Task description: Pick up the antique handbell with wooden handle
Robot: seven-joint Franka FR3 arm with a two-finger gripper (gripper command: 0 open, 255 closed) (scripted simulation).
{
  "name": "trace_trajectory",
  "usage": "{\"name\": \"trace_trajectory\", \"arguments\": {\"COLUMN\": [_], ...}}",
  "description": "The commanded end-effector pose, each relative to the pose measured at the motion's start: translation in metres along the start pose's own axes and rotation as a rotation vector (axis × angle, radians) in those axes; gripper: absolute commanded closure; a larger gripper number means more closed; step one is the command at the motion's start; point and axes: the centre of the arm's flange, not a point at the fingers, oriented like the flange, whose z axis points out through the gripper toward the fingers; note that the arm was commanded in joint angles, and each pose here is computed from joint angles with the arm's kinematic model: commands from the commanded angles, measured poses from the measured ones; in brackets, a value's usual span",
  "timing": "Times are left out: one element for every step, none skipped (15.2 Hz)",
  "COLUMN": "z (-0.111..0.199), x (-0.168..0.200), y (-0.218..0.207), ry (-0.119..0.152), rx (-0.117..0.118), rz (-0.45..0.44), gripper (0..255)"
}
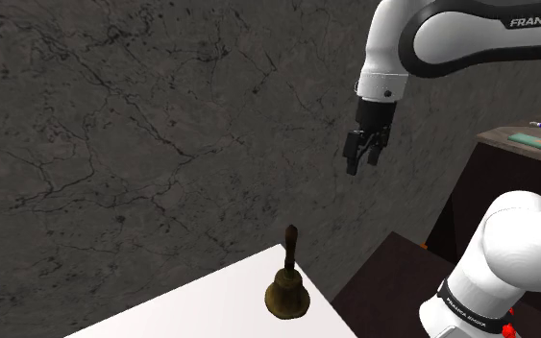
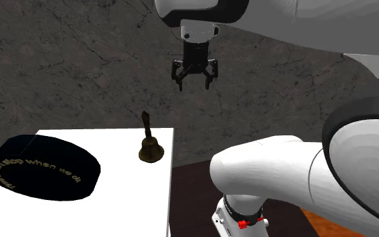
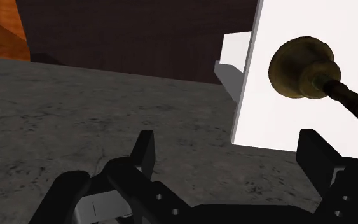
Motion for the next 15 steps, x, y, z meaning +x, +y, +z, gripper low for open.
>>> {"name": "trace_trajectory", "arguments": {"z": [0.011,0.017,0.023,0.030,0.036,0.042,0.048,0.054,0.060,0.066,0.072,0.078,0.084,0.090,0.096], "x": [0.000,0.001,0.001,0.002,0.003,0.004,0.005,0.007,0.008,0.009,0.011,0.012,0.014,0.015,0.017], "y": [-0.023,-0.034,-0.046,-0.057,-0.069,-0.080,-0.092,-0.103,-0.115,-0.126,-0.138,-0.149,-0.161,-0.172,-0.183], "ry": [0.017,0.024,0.032,0.040,0.047,0.055,0.063,0.070,0.078,0.086,0.093,0.101,0.109,0.116,0.124], "rx": [0.002,0.002,0.002,0.003,0.003,0.003,0.004,0.004,0.004,0.005,0.005,0.005,0.006,0.006,0.006], "rz": [0.006,0.008,0.010,0.013,0.015,0.017,0.019,0.022,0.024,0.026,0.028,0.030,0.033,0.035,0.037], "gripper": [0,0,0,0,0,0,0,0,0,0,0,0,0,0,0]}}
